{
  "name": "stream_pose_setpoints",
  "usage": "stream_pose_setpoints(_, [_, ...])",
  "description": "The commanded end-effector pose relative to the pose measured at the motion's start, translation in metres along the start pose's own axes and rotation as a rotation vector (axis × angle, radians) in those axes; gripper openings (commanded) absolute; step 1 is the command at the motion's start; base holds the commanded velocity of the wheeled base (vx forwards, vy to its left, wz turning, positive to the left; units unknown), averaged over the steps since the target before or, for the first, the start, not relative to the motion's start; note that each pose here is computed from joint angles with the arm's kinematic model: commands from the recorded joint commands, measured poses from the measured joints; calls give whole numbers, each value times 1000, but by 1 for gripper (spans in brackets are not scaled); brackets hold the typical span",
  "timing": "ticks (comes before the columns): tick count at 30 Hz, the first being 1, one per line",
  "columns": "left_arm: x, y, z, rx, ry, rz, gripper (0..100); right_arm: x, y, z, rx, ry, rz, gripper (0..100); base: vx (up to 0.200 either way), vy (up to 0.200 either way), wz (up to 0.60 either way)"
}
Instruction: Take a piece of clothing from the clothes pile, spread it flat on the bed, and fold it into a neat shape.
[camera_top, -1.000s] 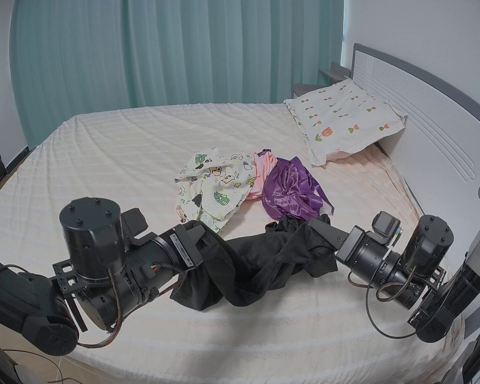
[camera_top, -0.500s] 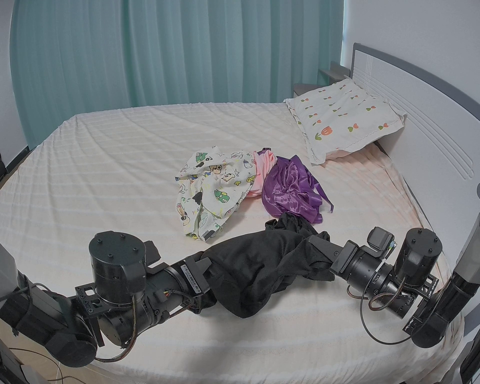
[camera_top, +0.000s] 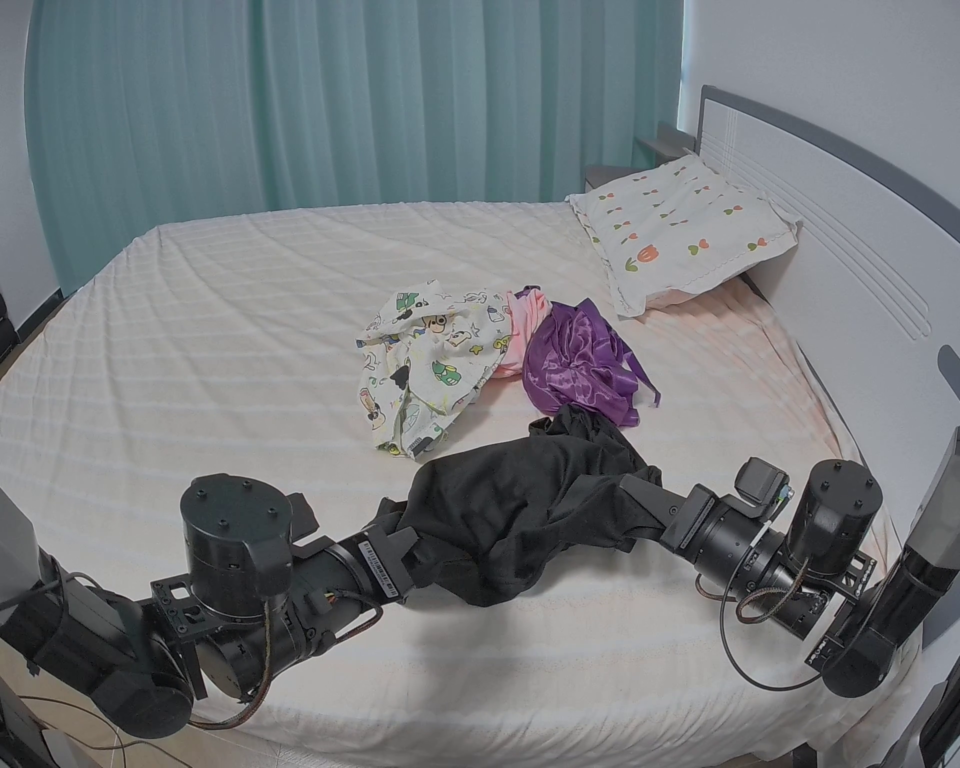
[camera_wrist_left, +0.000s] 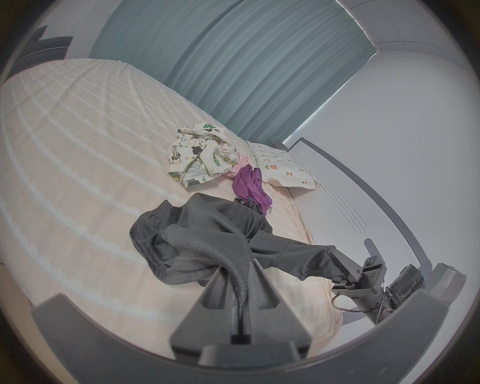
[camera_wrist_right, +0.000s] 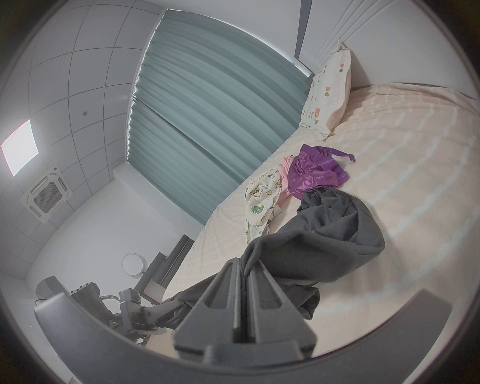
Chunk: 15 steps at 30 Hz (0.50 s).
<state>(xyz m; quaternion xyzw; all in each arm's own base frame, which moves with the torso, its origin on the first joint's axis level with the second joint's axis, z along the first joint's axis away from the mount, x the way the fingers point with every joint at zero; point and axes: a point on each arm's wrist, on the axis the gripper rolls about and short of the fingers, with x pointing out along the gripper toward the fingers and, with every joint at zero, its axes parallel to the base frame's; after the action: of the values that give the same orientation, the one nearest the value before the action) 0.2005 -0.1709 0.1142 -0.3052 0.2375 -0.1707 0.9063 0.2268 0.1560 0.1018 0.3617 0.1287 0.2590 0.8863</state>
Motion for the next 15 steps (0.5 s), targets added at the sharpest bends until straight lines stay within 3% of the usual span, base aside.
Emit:
stream_pose_setpoints(1, [0, 4, 2, -9, -4, 12, 0, 0, 1, 1, -1, -7, 10, 0, 0, 200, 0])
stream_pose_setpoints(15, [-5, 1, 12, -20, -44, -4, 0, -1, 4, 3, -11, -32, 2, 0, 0, 200, 0])
